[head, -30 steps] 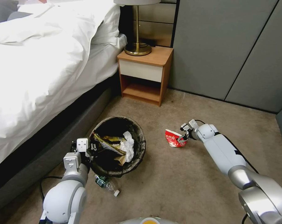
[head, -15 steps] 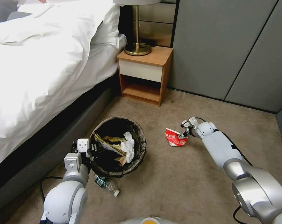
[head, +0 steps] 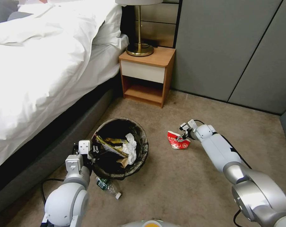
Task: Pick up the trash bin, then pick up the garbage from the floor and place it into the trash bin.
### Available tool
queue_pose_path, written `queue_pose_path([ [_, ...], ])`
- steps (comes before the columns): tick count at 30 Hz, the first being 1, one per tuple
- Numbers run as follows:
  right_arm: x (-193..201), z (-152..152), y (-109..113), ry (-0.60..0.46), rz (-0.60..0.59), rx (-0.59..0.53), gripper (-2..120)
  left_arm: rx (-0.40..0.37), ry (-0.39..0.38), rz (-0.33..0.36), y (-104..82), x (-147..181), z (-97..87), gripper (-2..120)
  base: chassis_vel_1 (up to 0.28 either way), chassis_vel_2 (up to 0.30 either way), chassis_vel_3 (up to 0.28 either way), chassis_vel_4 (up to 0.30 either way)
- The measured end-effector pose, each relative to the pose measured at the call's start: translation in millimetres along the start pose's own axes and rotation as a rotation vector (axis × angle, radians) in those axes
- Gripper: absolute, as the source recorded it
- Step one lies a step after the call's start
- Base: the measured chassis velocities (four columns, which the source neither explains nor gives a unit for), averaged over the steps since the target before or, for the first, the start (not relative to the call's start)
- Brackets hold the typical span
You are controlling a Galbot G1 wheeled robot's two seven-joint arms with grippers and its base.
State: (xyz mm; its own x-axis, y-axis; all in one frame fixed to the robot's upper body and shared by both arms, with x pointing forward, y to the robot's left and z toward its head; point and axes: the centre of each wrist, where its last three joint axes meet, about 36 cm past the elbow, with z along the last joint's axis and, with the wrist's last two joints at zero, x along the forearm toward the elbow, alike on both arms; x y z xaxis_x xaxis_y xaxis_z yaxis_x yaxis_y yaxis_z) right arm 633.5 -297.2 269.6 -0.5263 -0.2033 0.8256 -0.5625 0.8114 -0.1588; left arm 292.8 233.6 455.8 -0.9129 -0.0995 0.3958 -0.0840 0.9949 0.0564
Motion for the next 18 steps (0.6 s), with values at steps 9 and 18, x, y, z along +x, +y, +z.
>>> queue_pose_path([
  [9,-6.3,11.7,12.1,0.023,-0.034,-0.004,60,0.003,0.004,0.005,-1.8,-2.4,1.3,0,0.000,0.000,0.000,0.000],
  [18,-12.2,17.8,21.5,0.036,-0.048,-0.001,25,0.004,0.009,0.009,-3.6,-2.4,2.8,0,0.000,0.000,0.000,0.000],
])
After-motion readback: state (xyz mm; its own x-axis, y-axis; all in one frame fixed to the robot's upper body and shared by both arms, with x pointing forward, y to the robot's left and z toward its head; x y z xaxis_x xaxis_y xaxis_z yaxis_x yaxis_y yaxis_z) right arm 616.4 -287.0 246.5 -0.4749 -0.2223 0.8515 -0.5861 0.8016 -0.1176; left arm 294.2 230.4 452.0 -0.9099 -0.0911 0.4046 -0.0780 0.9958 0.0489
